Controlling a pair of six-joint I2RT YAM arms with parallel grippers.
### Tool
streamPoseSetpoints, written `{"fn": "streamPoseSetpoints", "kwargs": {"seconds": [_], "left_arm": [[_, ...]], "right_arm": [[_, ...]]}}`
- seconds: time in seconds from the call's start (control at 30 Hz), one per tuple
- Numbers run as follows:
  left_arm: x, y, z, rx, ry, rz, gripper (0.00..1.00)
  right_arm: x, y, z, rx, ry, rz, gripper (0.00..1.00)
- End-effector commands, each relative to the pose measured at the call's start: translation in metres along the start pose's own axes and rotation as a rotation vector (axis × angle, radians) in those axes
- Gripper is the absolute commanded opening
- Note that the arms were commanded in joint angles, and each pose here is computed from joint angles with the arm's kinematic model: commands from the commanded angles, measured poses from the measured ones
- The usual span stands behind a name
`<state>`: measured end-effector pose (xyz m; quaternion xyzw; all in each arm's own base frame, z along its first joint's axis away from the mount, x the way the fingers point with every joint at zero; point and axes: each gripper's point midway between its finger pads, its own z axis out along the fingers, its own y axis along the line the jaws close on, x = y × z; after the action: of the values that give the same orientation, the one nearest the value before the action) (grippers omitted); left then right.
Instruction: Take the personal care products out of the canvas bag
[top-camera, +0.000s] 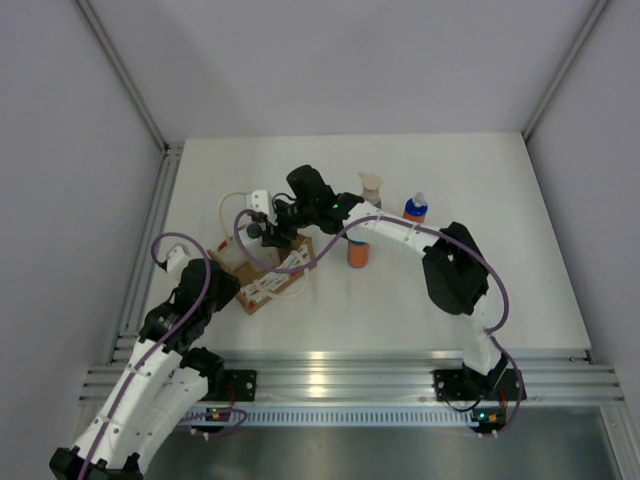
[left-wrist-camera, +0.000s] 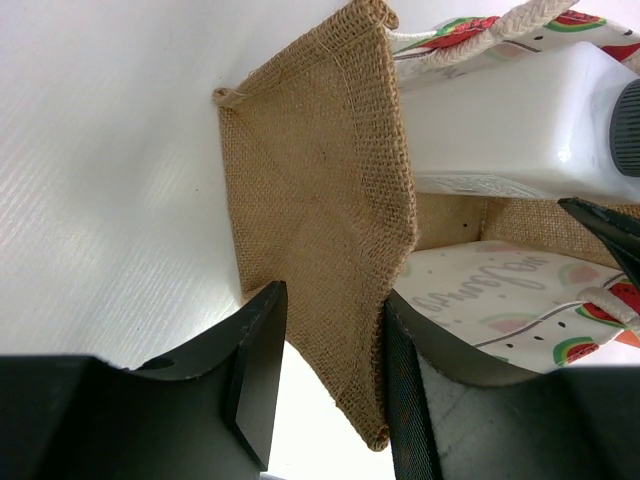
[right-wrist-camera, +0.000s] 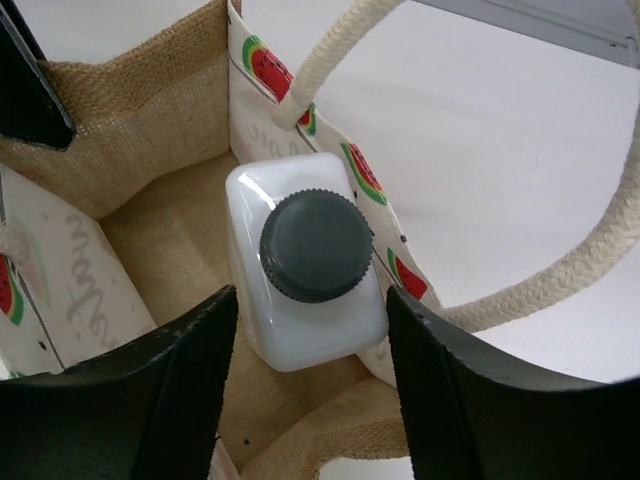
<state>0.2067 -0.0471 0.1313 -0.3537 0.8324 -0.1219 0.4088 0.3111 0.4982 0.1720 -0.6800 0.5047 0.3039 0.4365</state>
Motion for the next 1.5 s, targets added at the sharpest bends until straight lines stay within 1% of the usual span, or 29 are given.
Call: {"fn": "streamPoseSetpoints", "kwargs": {"seconds": [0.0,0.03,0.13,0.3,0.4,0.43,0.57,0.7,0.87,1.07,1.2,1.3,1.37,1.4,1.47], "left_arm": [[-0.004,0.000,0.001,0.009,-0.026,0.010,0.45],[-0.005,-0.001,0.001,0.011,-0.025,0.008,0.45],[-0.006,-0.001,0.000,0.010,-0.032,0.010,0.45],[-0.007,0.000,0.001,0.002,-0.038,0.012,0.45],[-0.007,0.001,0.001,0.001,-0.035,0.014,0.45],[-0.007,0.000,0.001,0.002,-0.036,0.013,0.45],[-0.008,-0.001,0.001,0.006,-0.037,0.018,0.45],[-0.008,-0.001,0.001,0.005,-0.038,0.017,0.45],[-0.008,-0.001,0.000,0.005,-0.038,0.021,0.45],[-0.008,-0.001,0.001,0.005,-0.036,0.021,0.45],[-0.008,-0.001,0.000,0.007,-0.038,0.018,0.45],[-0.008,-0.002,0.000,0.009,-0.037,0.016,0.45],[-0.008,-0.002,0.000,0.010,-0.036,0.015,0.45],[-0.008,-0.002,0.000,0.010,-0.036,0.015,0.45],[-0.008,-0.002,0.000,0.011,-0.035,0.015,0.45]], "right_arm": [[-0.007,0.011,-0.003,-0.108,-0.048,0.024,0.57],[-0.007,0.013,-0.003,-0.118,-0.054,0.032,0.53],[-0.008,0.016,-0.003,-0.128,-0.058,0.055,0.51],[0.006,0.015,0.008,-0.122,-0.030,0.113,0.52],[0.011,0.014,0.017,-0.110,-0.012,0.146,0.56],[0.014,0.012,0.020,-0.099,-0.002,0.153,0.58],[0.014,0.012,0.027,-0.071,0.006,0.152,0.65],[0.009,0.011,0.033,-0.052,-0.027,0.152,0.66],[0.002,0.008,0.036,-0.039,-0.078,0.168,0.70],[0.002,0.008,0.044,-0.045,-0.104,0.185,0.70],[0.008,0.011,0.049,-0.053,-0.095,0.196,0.68],[0.015,0.011,0.051,-0.047,-0.081,0.196,0.65],[0.019,0.013,0.053,-0.049,-0.073,0.200,0.60],[0.021,0.013,0.054,-0.050,-0.071,0.195,0.56],[0.024,0.015,0.055,-0.057,-0.069,0.197,0.52]]}}
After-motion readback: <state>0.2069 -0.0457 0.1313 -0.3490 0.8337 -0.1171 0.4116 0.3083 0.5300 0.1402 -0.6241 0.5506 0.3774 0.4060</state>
